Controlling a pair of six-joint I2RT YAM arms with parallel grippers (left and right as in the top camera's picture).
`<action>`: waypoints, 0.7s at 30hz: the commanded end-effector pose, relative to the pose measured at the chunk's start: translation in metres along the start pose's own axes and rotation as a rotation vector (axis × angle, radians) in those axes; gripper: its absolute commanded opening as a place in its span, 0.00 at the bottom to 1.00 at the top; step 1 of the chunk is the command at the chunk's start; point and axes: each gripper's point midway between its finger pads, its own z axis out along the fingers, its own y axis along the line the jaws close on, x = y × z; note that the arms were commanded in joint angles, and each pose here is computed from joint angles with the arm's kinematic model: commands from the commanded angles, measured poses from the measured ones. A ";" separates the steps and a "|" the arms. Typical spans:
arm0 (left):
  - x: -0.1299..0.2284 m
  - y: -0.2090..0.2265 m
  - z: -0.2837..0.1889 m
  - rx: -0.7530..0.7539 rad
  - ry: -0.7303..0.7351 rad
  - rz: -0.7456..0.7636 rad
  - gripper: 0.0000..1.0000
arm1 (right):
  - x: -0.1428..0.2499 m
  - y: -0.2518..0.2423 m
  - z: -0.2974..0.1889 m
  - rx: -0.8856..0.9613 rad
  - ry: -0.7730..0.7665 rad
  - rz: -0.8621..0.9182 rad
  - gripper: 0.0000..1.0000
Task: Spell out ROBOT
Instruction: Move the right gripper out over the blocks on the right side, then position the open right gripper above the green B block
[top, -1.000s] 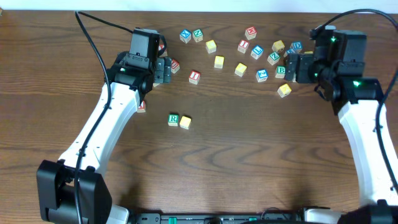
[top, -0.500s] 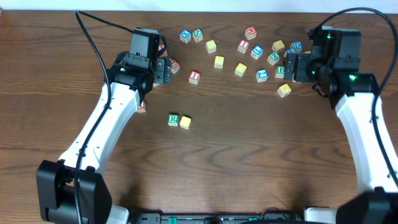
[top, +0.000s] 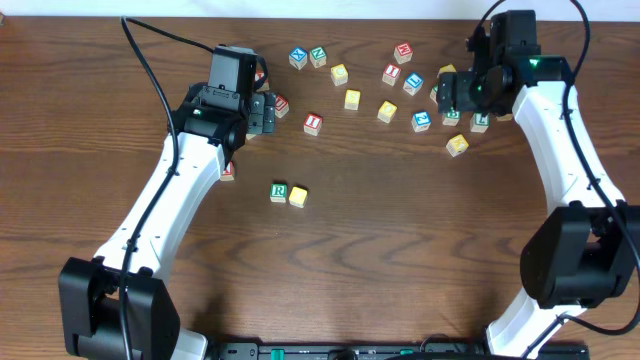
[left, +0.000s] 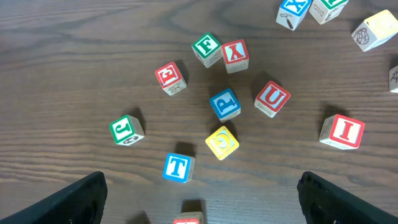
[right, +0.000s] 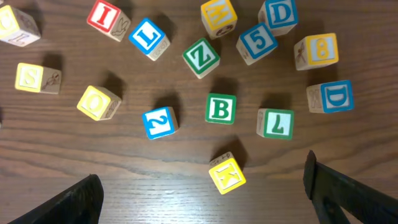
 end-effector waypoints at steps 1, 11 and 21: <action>-0.017 0.003 -0.014 0.007 -0.051 -0.003 0.96 | -0.004 -0.010 -0.001 0.061 -0.001 0.002 0.99; -0.017 0.003 -0.014 0.007 -0.051 -0.003 0.96 | 0.012 -0.015 0.021 0.083 0.079 0.017 0.99; -0.017 0.003 -0.014 0.007 -0.051 -0.002 0.96 | 0.040 -0.020 0.072 0.090 0.207 0.026 0.98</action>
